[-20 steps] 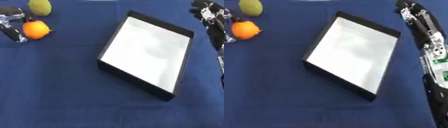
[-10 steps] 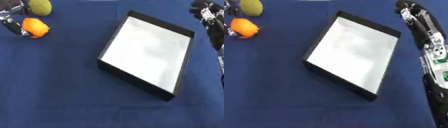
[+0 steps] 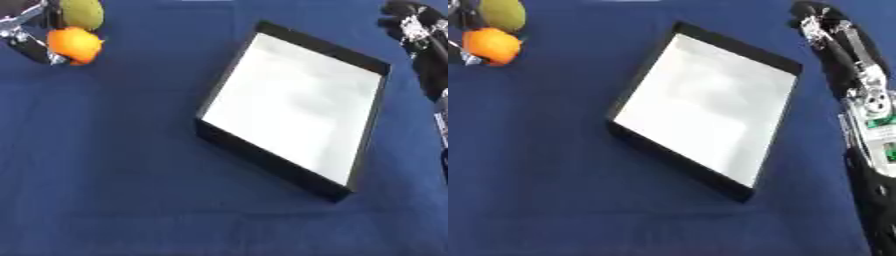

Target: Pick up objects on the table and place them in the box.

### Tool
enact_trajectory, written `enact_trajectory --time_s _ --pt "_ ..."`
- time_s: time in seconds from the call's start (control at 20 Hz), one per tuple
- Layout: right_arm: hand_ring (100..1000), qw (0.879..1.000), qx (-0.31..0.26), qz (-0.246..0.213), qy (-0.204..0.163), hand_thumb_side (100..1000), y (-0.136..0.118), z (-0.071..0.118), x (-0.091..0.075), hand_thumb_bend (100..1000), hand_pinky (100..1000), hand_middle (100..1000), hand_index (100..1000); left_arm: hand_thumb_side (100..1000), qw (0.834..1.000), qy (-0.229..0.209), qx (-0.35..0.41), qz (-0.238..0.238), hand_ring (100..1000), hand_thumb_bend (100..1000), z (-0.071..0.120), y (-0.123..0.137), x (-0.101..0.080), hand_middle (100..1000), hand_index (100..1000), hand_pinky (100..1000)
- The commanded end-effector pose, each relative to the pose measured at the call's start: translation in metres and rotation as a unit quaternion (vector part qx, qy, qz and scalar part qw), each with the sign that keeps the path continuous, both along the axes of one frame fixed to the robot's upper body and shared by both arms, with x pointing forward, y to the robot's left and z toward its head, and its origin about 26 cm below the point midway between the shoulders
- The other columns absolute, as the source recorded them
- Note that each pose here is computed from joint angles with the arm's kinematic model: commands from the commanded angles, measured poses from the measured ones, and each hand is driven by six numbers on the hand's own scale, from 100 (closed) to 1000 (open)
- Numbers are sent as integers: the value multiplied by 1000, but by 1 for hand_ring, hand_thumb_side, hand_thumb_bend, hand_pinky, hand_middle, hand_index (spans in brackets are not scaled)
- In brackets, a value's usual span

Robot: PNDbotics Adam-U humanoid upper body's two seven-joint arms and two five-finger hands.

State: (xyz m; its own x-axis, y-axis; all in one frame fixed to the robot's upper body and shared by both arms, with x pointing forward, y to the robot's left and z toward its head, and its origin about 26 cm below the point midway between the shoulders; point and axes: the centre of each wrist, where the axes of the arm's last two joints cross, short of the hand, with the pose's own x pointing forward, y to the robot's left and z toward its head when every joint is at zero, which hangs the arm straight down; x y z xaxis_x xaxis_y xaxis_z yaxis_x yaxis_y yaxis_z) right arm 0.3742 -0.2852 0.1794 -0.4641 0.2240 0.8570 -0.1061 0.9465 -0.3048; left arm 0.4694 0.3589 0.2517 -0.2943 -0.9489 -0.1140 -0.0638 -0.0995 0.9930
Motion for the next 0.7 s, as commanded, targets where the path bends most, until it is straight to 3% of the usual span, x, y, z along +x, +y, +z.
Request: enact_trajectory --time_s 0.05,0.35,0.6,0.7 --pt "859 1000 -6 1 -9 629 -3 8 -1 100 974 823 824 100 999 -32 -2 -6 479 581 45 8 -13 471 490 475" --pt "859 1000 -5 0 -6 622 -3 6 -2 100 974 823 824 100 996 -61 -26 -58 471 533 78 -11 -31 463 476 466" --pt "860 1000 -2 -4 -7 646 -5 6 -2 100 974 826 824 100 985 -94 -31 -138 472 555 108 -50 -50 462 472 491" --pt "859 1000 3 -8 -8 607 -6 6 -3 100 973 825 824 100 979 -104 -26 -172 472 562 117 -68 -58 460 469 499"
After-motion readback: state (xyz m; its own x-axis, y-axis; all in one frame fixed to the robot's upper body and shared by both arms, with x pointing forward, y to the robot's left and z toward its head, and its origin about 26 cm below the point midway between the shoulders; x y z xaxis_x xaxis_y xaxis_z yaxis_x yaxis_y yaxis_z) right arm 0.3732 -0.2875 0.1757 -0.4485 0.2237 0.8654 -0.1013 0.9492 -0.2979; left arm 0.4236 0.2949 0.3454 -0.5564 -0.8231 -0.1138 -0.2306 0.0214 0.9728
